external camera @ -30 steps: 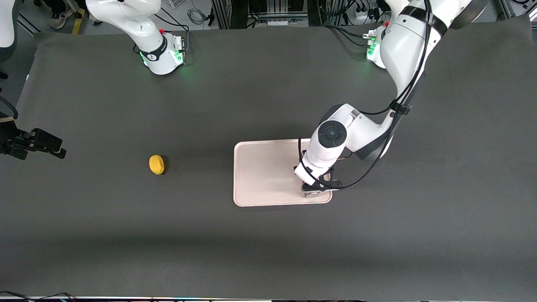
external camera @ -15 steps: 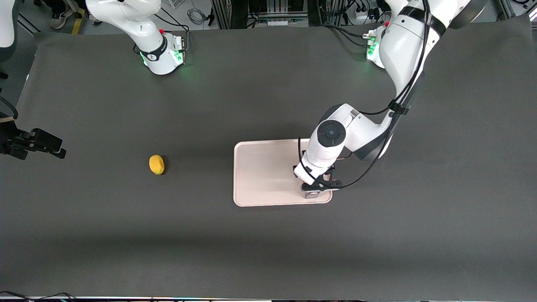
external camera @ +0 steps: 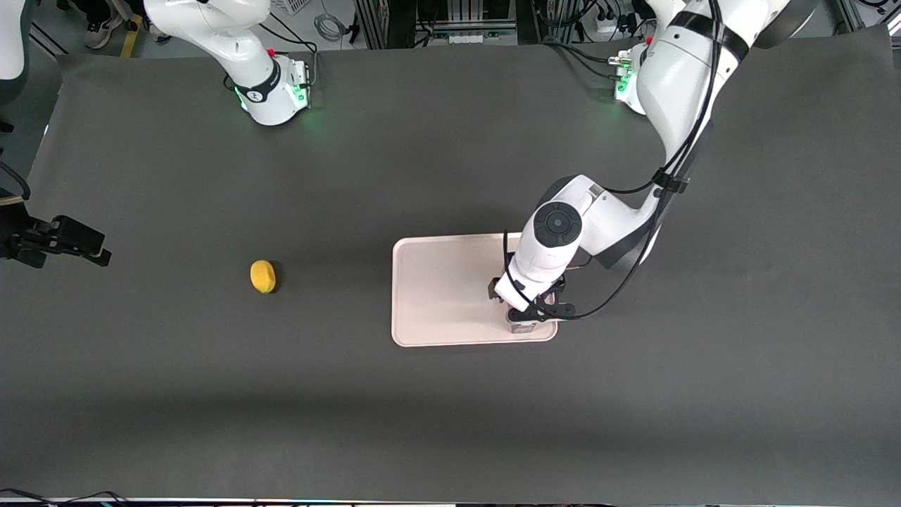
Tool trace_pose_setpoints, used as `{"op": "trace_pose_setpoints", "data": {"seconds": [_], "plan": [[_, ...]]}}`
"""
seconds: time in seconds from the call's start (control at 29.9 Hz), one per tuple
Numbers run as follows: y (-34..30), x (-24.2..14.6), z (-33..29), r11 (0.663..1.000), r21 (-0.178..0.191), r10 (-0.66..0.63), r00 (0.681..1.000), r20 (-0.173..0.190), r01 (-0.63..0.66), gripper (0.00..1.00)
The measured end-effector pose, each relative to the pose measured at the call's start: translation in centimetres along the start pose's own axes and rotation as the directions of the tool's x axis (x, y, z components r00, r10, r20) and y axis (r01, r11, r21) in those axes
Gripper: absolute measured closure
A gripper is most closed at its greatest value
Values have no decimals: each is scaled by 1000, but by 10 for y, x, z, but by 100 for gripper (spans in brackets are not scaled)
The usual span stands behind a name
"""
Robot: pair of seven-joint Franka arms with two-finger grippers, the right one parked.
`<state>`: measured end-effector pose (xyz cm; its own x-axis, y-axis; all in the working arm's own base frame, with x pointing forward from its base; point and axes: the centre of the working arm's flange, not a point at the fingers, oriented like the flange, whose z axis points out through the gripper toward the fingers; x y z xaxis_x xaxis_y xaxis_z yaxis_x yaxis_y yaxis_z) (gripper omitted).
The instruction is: Place cookie box on tray
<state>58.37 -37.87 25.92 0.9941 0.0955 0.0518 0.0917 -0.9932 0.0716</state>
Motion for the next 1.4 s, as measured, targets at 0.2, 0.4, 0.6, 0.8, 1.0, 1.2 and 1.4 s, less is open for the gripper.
{"op": "trace_pose_setpoints", "data": {"seconds": [0.2,0.4,0.6,0.8,1.0,1.2,1.4], "plan": [[0,0,0,1000,-1,0,1000,-1,0,0],[2,3,-7,1000,-13,-2,1000,-17,2,0],[5,13,-37,999,-34,-8,998,-61,5,0],[0,23,-85,1000,-26,-13,995,-103,10,0],[-35,42,-143,1000,-3,10,994,-107,-10,0],[-98,61,-204,1000,15,20,996,-82,-19,0],[-148,65,-251,998,55,11,997,-76,-7,0]]}}
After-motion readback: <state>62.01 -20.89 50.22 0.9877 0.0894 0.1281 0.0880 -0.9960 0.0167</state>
